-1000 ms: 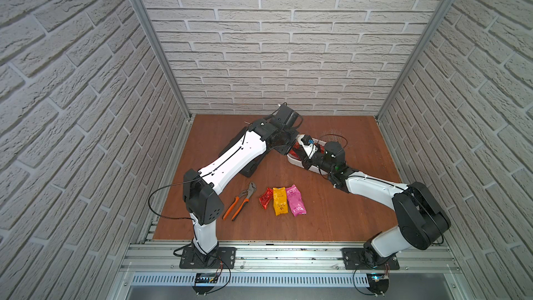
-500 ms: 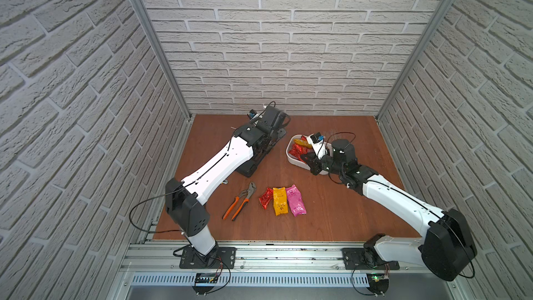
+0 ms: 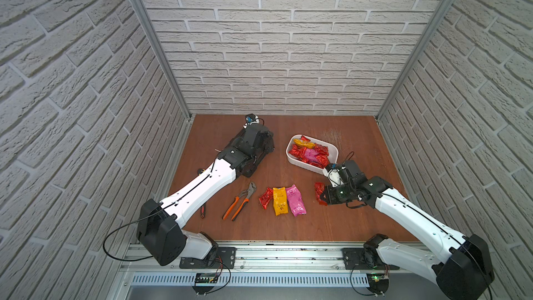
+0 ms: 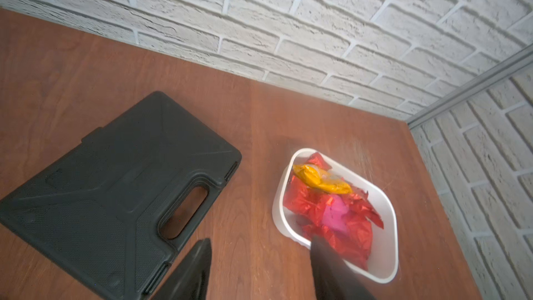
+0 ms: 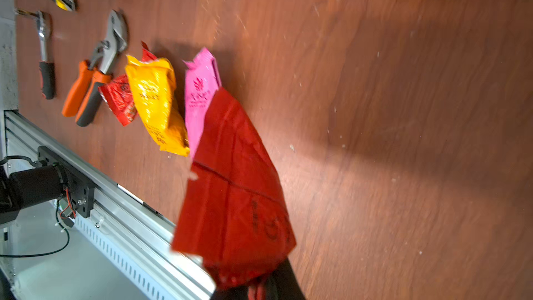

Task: Take the tea bags out of the storage box
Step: Place the tea bag at the center of the board.

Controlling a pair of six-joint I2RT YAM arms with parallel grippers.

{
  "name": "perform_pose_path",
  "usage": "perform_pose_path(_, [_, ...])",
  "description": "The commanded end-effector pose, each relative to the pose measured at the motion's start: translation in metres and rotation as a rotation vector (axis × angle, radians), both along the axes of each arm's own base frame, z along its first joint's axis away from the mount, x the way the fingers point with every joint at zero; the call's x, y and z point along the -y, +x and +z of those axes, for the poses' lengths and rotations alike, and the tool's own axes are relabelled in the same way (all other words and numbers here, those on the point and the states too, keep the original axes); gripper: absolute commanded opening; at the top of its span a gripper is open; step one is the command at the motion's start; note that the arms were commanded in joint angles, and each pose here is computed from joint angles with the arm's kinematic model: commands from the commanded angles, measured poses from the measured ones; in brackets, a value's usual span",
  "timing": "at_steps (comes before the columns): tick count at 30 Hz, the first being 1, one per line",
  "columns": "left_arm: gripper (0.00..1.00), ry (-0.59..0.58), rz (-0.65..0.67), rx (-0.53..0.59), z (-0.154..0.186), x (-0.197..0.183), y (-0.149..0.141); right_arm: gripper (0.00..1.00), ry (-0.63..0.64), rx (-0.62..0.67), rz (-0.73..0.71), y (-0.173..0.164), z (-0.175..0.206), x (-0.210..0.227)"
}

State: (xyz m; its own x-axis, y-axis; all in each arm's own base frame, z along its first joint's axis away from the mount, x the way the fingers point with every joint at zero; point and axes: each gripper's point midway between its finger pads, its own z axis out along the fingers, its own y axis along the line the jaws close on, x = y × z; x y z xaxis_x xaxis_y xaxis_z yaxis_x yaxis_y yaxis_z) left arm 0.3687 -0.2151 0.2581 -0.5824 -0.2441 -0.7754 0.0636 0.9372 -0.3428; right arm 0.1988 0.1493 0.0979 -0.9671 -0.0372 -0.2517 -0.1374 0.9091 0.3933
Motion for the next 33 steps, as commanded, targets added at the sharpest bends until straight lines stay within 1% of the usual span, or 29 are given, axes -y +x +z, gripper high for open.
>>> perform_pose_path(1, [0.59,-0.014,-0.092,0.027,0.002,0.012,0.000,0.03,0.028,-0.096,-0.058,-0.007,-0.017,-0.004])
perform_pose_path(4, [0.59,0.006,-0.117,-0.009,-0.011,0.016,-0.001,0.03,0.063,-0.106,-0.060,0.000,-0.026,-0.013])
perform_pose_path(11, [0.65,0.051,-0.154,-0.017,-0.019,0.016,-0.004,0.04,0.090,-0.153,-0.039,0.009,-0.047,-0.027])
perform_pose_path(16, [0.66,0.076,-0.182,-0.030,-0.023,0.018,-0.006,0.07,0.125,-0.225,-0.040,0.010,-0.060,-0.038])
perform_pose_path(18, [0.67,0.081,-0.192,-0.030,-0.024,0.019,-0.007,0.08,0.097,-0.238,-0.051,0.010,-0.064,-0.034])
perform_pose_path(19, [0.68,0.083,-0.203,-0.030,-0.024,0.021,-0.007,0.12,0.060,-0.241,-0.061,0.009,-0.066,-0.028])
perform_pose_path(20, [0.69,0.084,-0.211,-0.031,-0.025,0.022,-0.007,0.18,0.007,-0.238,-0.064,0.008,-0.068,-0.020])
perform_pose_path(23, [0.73,0.088,-0.228,-0.033,-0.027,0.026,-0.007,0.39,-0.135,-0.213,-0.066,0.007,-0.063,0.003])
perform_pose_path(26, [0.76,0.105,-0.239,-0.026,-0.028,0.030,-0.008,0.52,-0.190,-0.161,-0.073,0.009,-0.047,0.016])
perform_pose_path(29, [0.76,0.138,-0.274,-0.010,-0.028,0.038,-0.007,0.59,-0.155,-0.078,-0.072,0.014,-0.020,0.014])
perform_pose_path(31, [0.76,0.171,-0.308,-0.004,-0.027,0.046,-0.007,0.61,-0.134,0.000,-0.070,0.019,0.003,0.015])
perform_pose_path(33, [0.76,0.213,-0.354,-0.001,-0.029,0.056,-0.008,0.61,-0.144,0.103,-0.083,0.028,0.028,0.021])
